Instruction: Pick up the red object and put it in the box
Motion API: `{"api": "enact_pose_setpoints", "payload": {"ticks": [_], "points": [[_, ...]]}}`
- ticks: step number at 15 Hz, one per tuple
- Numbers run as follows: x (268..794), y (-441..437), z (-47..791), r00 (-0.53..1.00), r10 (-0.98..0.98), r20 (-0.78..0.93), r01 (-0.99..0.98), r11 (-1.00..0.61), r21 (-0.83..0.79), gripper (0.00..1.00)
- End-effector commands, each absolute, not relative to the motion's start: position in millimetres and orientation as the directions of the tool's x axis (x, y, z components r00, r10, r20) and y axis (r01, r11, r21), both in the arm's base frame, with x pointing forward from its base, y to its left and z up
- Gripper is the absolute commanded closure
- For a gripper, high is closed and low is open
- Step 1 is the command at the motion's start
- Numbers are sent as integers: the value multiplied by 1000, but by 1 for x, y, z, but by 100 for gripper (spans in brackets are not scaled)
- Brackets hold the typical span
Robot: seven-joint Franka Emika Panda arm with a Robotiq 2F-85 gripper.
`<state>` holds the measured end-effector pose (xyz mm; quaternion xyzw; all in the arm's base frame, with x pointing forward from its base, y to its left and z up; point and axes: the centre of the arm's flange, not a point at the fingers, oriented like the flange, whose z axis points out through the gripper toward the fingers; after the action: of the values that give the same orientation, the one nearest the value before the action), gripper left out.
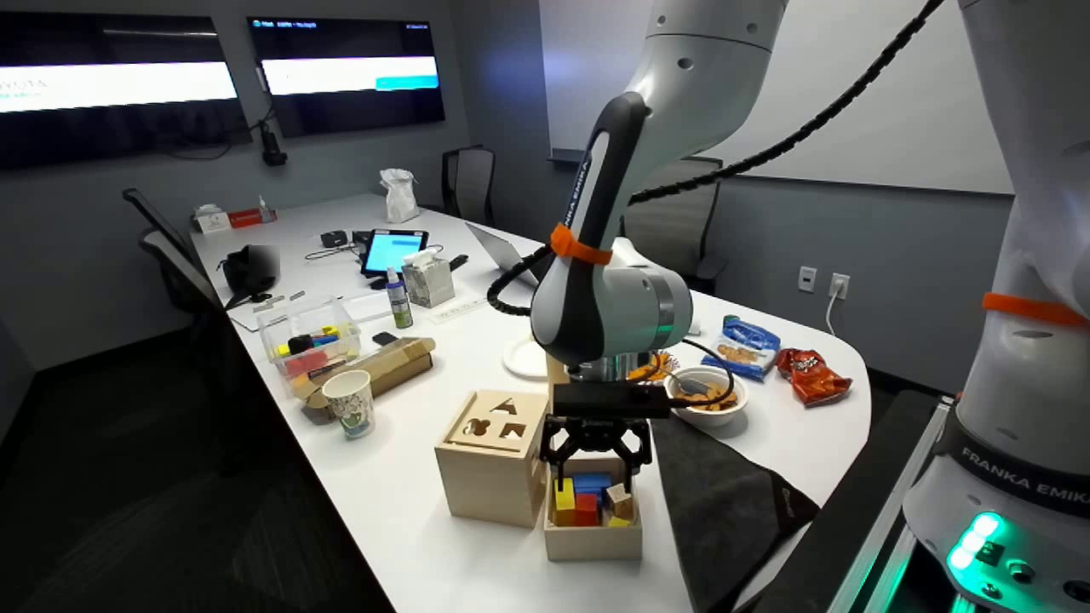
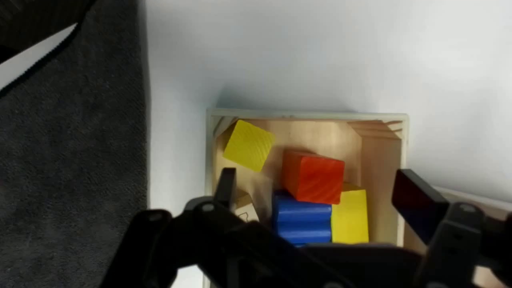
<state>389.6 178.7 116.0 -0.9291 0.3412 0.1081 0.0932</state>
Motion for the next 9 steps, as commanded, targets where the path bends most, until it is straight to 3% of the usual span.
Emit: {"api": "enact_pose_setpoints", "payload": {"ticks": [1,9], "points": [[399,184,104,732,-639,-236,-671,-736,-90,0],[405,183,87,725,-641,-251,-675,-734,-76,0]]}}
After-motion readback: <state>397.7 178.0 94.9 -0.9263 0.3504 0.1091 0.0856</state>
